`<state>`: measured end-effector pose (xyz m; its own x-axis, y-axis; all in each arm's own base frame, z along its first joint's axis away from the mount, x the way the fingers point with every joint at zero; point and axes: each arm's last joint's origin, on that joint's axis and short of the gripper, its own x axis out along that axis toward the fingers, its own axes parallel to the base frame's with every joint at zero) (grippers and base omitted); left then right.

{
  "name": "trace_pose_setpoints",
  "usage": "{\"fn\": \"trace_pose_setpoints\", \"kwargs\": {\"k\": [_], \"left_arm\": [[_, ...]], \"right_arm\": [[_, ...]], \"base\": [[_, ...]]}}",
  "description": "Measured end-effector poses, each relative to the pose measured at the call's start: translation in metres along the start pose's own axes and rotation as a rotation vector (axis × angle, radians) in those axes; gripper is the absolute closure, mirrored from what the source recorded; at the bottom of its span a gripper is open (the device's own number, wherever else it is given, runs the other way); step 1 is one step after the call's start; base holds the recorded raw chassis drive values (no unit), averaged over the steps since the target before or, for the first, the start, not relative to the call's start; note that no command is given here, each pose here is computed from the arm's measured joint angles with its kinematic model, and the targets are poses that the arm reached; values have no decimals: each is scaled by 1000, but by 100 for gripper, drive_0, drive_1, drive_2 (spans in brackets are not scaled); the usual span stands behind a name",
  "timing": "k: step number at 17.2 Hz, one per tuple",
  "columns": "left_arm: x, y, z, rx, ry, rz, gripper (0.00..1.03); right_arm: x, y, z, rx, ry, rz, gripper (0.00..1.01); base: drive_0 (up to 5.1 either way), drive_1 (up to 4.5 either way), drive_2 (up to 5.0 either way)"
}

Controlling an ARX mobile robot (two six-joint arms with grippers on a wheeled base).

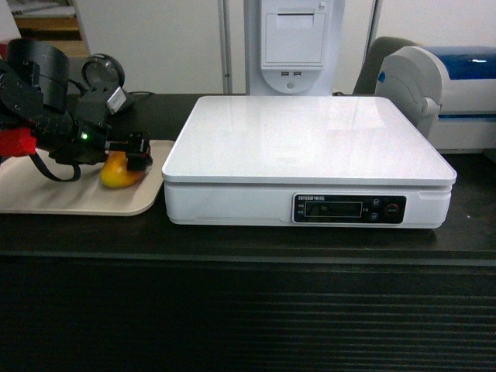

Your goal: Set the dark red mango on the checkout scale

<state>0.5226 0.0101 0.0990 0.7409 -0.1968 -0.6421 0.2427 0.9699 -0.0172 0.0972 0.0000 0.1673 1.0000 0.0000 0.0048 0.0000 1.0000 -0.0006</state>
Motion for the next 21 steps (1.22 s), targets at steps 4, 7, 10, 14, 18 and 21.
{"fn": "trace_pose_setpoints", "kwargs": {"k": [4, 7, 10, 14, 18, 21], "left_arm": [[-2, -7, -9, 29, 9, 2, 43], [-23, -15, 3, 52, -44, 14, 44], [-70, -42, 48, 121, -203, 9, 44], [-103, -109, 93, 161, -336, -79, 44], [-100, -180, 91, 173, -314, -190, 44], [-89, -234, 86, 166, -270, -279, 44]], "right_arm": [[0, 0, 0, 0, 0, 0, 3], [0, 0, 0, 0, 0, 0, 3], [0, 0, 0, 0, 0, 0, 3], [0, 0, 0, 0, 0, 0, 3], [0, 0, 0, 0, 0, 0, 3], [0, 0, 0, 0, 0, 0, 3]], "base": [[0, 0, 0], [0, 0, 0], [0, 0, 0], [0, 0, 0], [0, 0, 0], [0, 0, 0]]}}
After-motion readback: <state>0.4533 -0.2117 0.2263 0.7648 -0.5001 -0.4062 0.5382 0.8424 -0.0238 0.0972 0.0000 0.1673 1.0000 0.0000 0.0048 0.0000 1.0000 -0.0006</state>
